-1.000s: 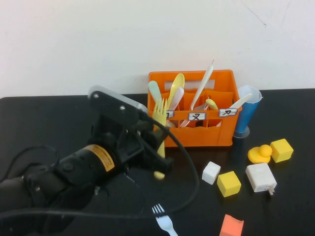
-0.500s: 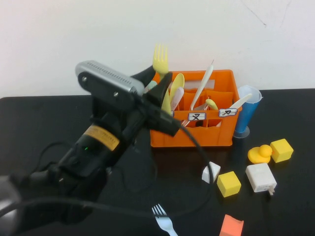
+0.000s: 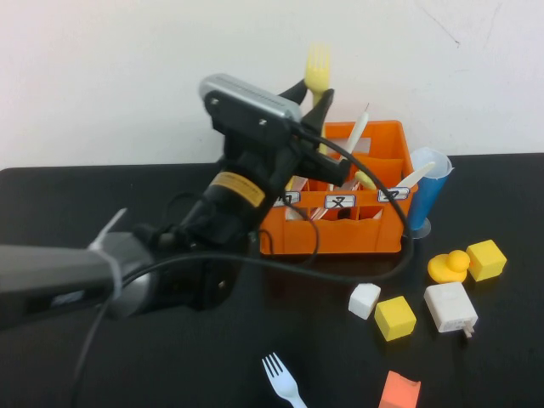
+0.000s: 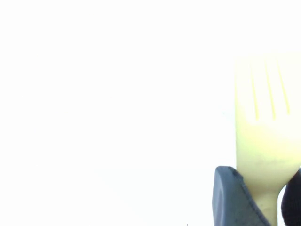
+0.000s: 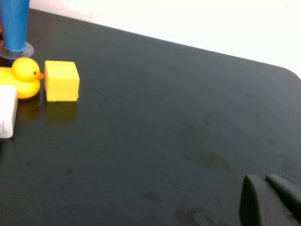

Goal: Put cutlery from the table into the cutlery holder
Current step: Place the fork on the box

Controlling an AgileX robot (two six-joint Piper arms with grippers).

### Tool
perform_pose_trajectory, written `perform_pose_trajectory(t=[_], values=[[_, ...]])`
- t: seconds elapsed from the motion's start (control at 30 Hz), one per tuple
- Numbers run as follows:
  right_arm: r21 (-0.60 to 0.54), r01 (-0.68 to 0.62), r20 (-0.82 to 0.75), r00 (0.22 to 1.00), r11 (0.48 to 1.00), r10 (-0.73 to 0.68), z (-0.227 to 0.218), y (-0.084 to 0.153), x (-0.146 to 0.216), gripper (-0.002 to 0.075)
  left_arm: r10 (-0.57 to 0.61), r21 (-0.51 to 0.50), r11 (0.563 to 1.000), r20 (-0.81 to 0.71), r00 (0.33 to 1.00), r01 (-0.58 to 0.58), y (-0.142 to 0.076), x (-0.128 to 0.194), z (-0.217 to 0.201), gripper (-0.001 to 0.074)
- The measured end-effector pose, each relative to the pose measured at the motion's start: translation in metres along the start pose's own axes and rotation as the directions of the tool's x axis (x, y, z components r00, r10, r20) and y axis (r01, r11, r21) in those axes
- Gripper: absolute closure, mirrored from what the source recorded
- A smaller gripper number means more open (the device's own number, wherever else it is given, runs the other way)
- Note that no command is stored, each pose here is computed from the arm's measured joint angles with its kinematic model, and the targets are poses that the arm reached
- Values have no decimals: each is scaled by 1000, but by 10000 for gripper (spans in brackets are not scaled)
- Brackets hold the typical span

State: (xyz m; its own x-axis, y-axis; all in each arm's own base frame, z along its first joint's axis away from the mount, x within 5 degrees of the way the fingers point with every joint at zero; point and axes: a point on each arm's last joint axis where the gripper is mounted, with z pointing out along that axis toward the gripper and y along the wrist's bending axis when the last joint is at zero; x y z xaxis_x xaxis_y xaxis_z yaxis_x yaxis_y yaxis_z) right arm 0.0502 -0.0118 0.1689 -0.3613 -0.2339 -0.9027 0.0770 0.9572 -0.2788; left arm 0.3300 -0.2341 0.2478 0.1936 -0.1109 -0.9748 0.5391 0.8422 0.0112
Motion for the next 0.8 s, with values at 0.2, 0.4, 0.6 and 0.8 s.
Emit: perform_pose_trajectory(t=[0.2, 0.4, 0.6, 0.8], values=[[0, 0, 0, 1000, 1000, 0, 0, 0, 0, 729, 5, 7, 1000, -34, 999, -5, 0, 29, 23, 539], [0, 0, 0, 1000, 1000, 0, 0, 0, 0, 729, 18, 10, 1000, -119, 993, -17, 5, 55, 31, 545], [0, 0, 0, 1000, 1000, 0, 0, 0, 0, 729, 12, 19, 1000, -142, 990, -9, 4, 58, 30, 478], [0, 0, 0, 1000, 1000, 0, 0, 0, 0, 729, -37, 16, 999, -156, 987, 40, 4, 43, 29, 416]])
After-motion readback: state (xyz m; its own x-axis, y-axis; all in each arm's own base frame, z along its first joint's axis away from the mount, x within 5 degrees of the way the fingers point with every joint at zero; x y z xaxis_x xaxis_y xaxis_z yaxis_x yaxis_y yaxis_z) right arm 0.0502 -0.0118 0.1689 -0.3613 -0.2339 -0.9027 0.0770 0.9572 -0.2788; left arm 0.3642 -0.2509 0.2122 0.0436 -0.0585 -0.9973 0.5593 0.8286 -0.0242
